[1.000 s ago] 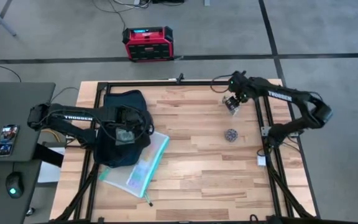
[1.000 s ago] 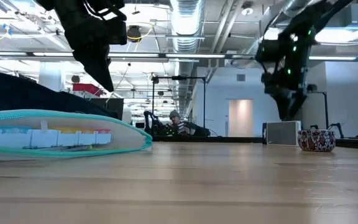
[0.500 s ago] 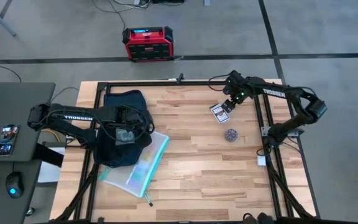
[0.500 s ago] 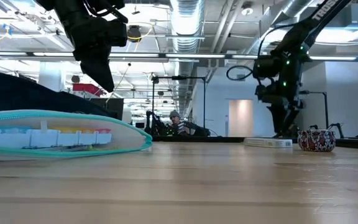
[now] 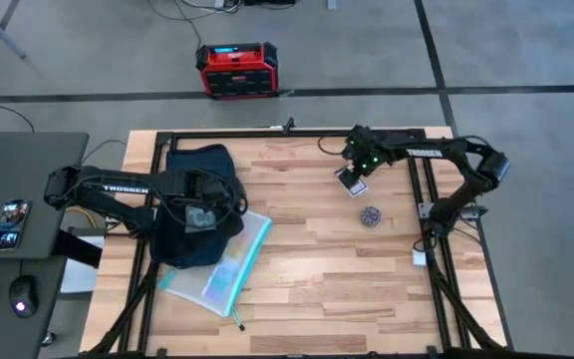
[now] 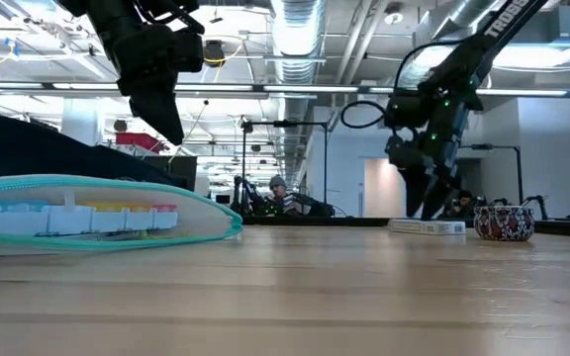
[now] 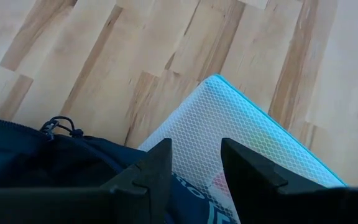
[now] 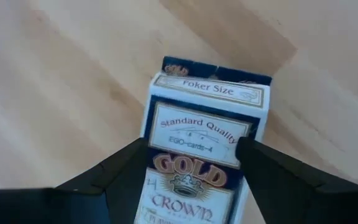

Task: Unpack backpack
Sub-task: Put the game card into the zip bag

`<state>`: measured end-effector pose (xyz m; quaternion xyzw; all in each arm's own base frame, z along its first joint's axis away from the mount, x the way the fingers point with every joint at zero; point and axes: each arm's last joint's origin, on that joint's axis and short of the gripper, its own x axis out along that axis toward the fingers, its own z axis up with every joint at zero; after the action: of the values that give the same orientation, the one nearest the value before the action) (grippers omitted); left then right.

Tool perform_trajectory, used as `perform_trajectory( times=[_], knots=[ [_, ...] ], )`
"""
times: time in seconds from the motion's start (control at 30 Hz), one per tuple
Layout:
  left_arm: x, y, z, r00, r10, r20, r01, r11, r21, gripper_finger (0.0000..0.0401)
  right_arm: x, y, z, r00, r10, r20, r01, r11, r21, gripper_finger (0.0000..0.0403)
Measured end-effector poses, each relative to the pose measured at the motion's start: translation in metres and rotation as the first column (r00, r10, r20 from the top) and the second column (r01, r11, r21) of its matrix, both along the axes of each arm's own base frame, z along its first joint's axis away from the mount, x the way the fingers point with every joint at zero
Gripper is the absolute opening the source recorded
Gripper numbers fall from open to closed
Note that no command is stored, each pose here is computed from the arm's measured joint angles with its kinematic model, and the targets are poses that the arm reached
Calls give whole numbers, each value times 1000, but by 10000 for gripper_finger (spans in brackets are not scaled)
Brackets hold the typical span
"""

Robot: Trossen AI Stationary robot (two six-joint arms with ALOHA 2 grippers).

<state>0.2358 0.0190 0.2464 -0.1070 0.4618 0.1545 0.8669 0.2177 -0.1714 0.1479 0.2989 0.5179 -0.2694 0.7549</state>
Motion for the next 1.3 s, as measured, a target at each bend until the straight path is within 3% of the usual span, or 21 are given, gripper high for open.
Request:
perform_trajectory(
  times=[0.2,0.47,0.7,0.83,1.03,1.3],
  knots=[
    [0,-2,0,1000,7,4,-6,1000,-8,125,24,20,-14,997,72,-5,-72,997,24,256],
    [3,-4,-1,1000,-2,15,3,1000,-8,125,53,66,-11,986,164,34,-165,986,23,256],
    [3,-4,-1,1000,-1,15,1,1000,-7,125,60,91,15,979,202,28,-201,979,-44,256],
    [3,-4,-1,1000,-1,15,1,1000,-6,125,68,97,43,964,222,146,-205,971,-126,256],
    [3,-4,-1,1000,-1,16,1,1000,-6,125,77,110,66,935,284,210,-247,951,-189,256],
    [3,-4,-1,1000,-2,16,2,1000,-7,125,63,114,65,997,73,3,-69,959,-275,256]
  ],
)
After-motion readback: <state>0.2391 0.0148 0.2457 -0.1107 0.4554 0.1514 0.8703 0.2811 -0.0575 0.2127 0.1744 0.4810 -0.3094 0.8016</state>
